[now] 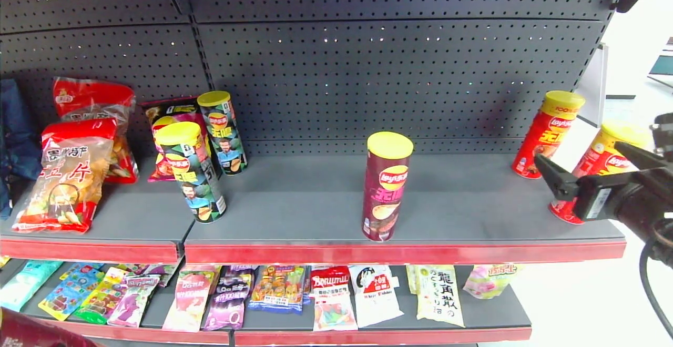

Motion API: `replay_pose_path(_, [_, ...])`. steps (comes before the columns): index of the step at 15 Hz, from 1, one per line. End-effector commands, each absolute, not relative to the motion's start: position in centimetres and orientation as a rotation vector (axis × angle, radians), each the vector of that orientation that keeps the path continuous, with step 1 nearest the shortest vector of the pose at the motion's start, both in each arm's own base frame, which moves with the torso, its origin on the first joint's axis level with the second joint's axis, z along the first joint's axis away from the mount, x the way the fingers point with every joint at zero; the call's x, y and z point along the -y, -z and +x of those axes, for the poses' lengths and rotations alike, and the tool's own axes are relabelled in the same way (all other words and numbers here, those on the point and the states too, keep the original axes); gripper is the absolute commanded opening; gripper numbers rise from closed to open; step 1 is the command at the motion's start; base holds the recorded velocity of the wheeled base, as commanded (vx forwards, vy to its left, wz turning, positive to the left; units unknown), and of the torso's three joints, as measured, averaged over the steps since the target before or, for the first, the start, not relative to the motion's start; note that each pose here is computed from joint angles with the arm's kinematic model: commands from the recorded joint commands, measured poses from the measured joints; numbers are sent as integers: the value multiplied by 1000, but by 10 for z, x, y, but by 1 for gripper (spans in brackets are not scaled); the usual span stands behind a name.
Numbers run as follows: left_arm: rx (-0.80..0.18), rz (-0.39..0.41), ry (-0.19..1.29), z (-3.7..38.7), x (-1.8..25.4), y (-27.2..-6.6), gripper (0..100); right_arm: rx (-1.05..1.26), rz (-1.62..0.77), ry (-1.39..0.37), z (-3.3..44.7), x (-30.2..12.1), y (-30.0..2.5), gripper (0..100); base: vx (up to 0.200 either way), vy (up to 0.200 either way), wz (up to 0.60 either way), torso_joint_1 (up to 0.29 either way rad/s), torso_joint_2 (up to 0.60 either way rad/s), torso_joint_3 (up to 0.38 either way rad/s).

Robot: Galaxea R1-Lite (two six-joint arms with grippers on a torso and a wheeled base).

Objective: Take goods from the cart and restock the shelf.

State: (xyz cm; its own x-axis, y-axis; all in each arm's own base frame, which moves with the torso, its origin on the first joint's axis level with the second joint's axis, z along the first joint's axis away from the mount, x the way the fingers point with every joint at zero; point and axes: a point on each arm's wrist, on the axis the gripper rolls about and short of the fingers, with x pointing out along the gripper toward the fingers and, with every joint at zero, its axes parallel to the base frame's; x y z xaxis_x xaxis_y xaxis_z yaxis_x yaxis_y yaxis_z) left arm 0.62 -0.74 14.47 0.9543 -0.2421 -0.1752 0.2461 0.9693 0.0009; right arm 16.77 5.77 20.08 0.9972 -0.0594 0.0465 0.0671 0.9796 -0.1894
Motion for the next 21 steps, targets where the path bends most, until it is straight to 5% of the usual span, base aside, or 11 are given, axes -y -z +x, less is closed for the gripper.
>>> replay_pose_path(1, [-169,21,269,7,8,-149,0,78,-174,141,148,-38,-211,100,0,0,0,0,0,0])
replay_pose_path(7, [-169,13,326,8,9,-150,0,-33,-214,199,88,-12,-208,100,0,0,0,0,0,0])
replay_pose_path(13, [-167,6,368,8,10,-150,0,-175,-237,677,48,21,-158,100,0,0,0,0,0,0])
replay_pose_path(17, [-162,2,391,8,10,-153,0,-177,-219,127,25,4,-141,100,0,0,0,0,0,0])
replay_pose_path(21, [-145,5,393,10,10,-161,0,-208,-187,121,8,1,-106,100,0,0,0,0,0,0])
